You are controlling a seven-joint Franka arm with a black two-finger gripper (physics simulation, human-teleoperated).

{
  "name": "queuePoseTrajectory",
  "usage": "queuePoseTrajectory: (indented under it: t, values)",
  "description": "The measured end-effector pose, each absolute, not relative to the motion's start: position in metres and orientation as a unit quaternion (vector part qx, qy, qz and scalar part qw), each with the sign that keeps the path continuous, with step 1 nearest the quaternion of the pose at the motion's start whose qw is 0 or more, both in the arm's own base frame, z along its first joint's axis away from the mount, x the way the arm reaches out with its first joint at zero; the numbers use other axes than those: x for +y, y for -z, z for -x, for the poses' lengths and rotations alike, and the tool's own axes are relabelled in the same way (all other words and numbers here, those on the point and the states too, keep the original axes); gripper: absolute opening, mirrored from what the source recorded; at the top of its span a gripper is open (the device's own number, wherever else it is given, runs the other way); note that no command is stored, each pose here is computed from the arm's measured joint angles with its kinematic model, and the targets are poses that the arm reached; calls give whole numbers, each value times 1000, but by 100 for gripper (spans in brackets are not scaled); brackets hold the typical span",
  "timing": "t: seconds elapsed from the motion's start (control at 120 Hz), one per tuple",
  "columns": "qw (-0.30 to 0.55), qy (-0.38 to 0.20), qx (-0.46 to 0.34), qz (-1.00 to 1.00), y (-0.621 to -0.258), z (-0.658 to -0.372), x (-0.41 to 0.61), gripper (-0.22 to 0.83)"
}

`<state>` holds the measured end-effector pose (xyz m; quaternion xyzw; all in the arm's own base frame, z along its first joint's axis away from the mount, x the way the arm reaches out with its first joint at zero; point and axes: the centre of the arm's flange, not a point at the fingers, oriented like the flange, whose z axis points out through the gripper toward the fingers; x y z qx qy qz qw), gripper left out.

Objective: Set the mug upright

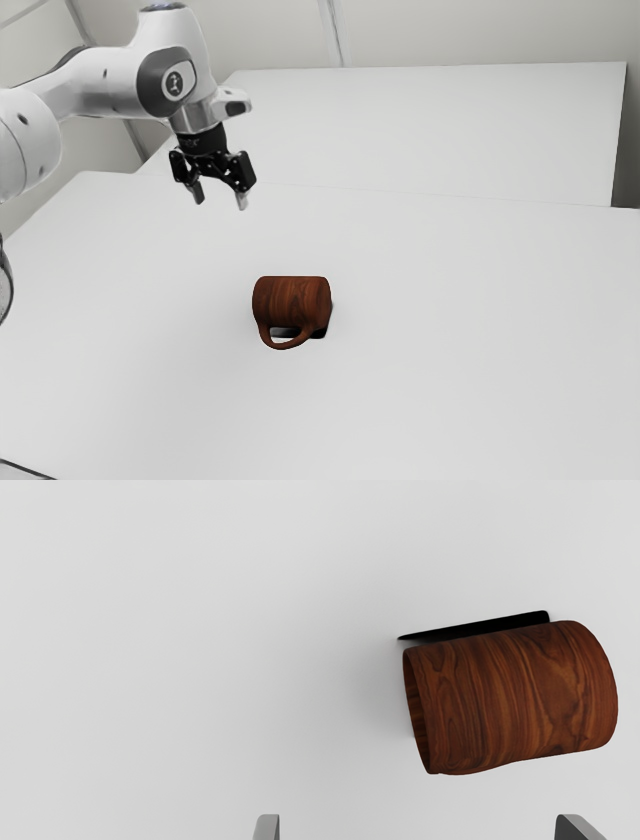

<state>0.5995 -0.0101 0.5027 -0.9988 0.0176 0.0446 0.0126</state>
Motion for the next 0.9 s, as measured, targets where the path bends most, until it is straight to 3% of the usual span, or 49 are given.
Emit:
queuePoseTrajectory:
  t: [0.175, 0.367, 0.65, 0.9]
  values:
    - [4, -12, 32, 999, -487, -608, -10, 61]
    - [-138, -17, -18, 990, -423, -606, 32, 62]
    - [-323, -42, -76, 943, -335, -574, 66, 62]
    - [-419, -15, -99, 903, -302, -557, 69, 62]
